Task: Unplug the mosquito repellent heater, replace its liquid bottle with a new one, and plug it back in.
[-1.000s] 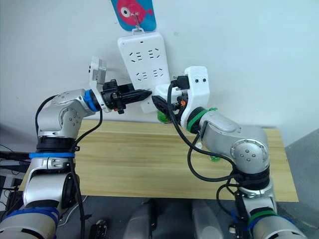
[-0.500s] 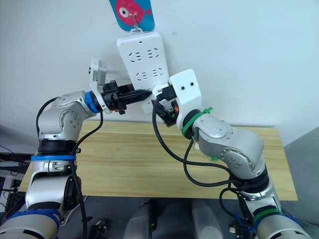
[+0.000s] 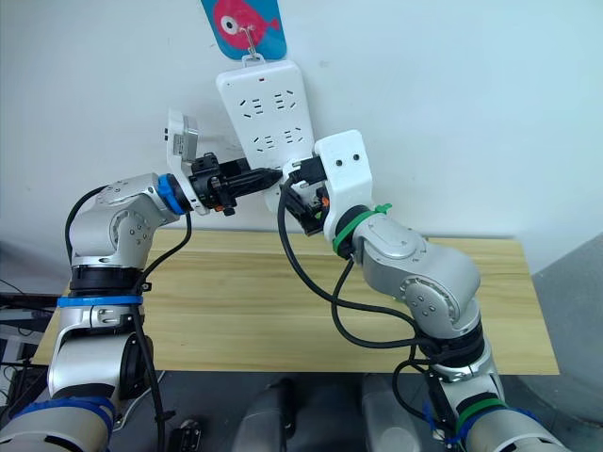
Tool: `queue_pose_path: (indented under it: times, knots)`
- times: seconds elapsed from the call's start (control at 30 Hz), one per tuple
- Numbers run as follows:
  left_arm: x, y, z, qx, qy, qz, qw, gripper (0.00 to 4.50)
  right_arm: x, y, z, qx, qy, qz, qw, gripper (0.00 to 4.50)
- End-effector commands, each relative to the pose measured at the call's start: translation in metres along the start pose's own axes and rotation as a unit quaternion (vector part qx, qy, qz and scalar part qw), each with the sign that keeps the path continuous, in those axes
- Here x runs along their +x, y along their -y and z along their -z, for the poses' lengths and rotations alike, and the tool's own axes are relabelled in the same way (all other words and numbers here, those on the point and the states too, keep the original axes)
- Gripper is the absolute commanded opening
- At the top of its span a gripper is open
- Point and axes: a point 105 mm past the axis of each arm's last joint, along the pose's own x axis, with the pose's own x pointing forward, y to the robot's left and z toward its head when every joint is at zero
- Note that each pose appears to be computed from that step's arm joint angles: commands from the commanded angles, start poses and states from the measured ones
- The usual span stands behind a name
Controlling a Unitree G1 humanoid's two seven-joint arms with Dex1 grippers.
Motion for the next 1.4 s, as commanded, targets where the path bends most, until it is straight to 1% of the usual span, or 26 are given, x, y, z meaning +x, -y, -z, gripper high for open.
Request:
queue_pose_path:
  times: [0.03,0.2,0.33,0.4,0.5,0.57,0.6,0.7,0.83,0.9,1.03,1.07,1.13,1.2,1.23,1.33,1.4]
  knots:
    - [0.009,0.016,-0.004,0.016,0.004,0.05,0.999,1.31,-0.01,0.006,-0.007,0.005,0.024,-0.001,1.0,4.46]
    - [0.006,0.012,-0.003,0.019,0.001,0.042,0.999,1.31,-0.034,0.014,-0.009,0.01,0.038,-0.013,0.999,4.46]
    - [0.003,0.009,-0.003,0.021,-0.001,0.035,0.999,1.31,-0.054,0.014,-0.004,0.013,0.028,-0.042,0.999,4.46]
    - [0.0,0.007,-0.003,0.023,-0.003,0.03,0.999,1.31,-0.064,0.013,-0.002,0.016,0.022,-0.069,0.997,4.46]
    - [-0.002,0.002,-0.004,0.026,-0.005,0.021,0.999,1.31,-0.074,0.013,0.0,0.016,0.013,-0.092,0.996,4.46]
    - [-0.005,0.0,-0.005,0.025,-0.004,0.016,1.0,2.06,-0.077,0.013,0.001,0.018,0.008,-0.106,0.994,4.5]
    - [-0.008,-0.001,-0.005,0.023,-0.006,0.015,1.0,2.33,-0.076,0.012,0.001,0.018,0.007,-0.113,0.993,4.5]
    - [-0.024,-0.007,-0.005,0.03,-0.02,-0.009,0.999,3.21,-0.069,0.011,-0.001,0.035,0.018,-0.118,0.992,3.88]
    - [-0.048,-0.014,-0.01,0.038,-0.032,-0.043,0.998,4.47,-0.063,0.006,0.0,0.051,0.027,-0.128,0.99,2.45]
    - [-0.062,-0.016,-0.015,0.044,-0.039,-0.058,0.997,4.5,-0.061,0.001,0.002,0.058,0.027,-0.141,0.988,1.67]
    - [-0.078,-0.013,-0.019,0.047,-0.054,-0.069,0.995,4.5,-0.056,-0.007,0.011,0.056,0.02,-0.169,0.984,0.15]
    - [-0.083,-0.009,-0.019,0.044,-0.06,-0.067,0.995,4.5,-0.053,-0.011,0.014,0.051,0.018,-0.181,0.982,0.04]
    - [-0.087,-0.001,-0.017,0.038,-0.068,-0.058,0.995,4.5,-0.049,-0.017,0.017,0.043,0.019,-0.199,0.979,0.04]
    - [-0.091,0.022,-0.012,0.024,-0.086,-0.029,0.996,4.5,-0.04,-0.026,0.014,0.033,0.031,-0.223,0.974,0.04]
    - [-0.091,0.03,-0.011,0.018,-0.091,-0.02,0.996,4.5,-0.038,-0.029,0.013,0.03,0.035,-0.231,0.972,0.04]
    - [-0.086,0.049,-0.006,0.013,-0.094,-0.004,0.995,4.5,-0.029,-0.032,0.011,0.021,0.044,-0.234,0.971,0.04]
    - [-0.082,0.057,-0.003,0.013,-0.094,0.001,0.995,4.5,-0.024,-0.032,0.01,0.018,0.049,-0.228,0.972,0.04]
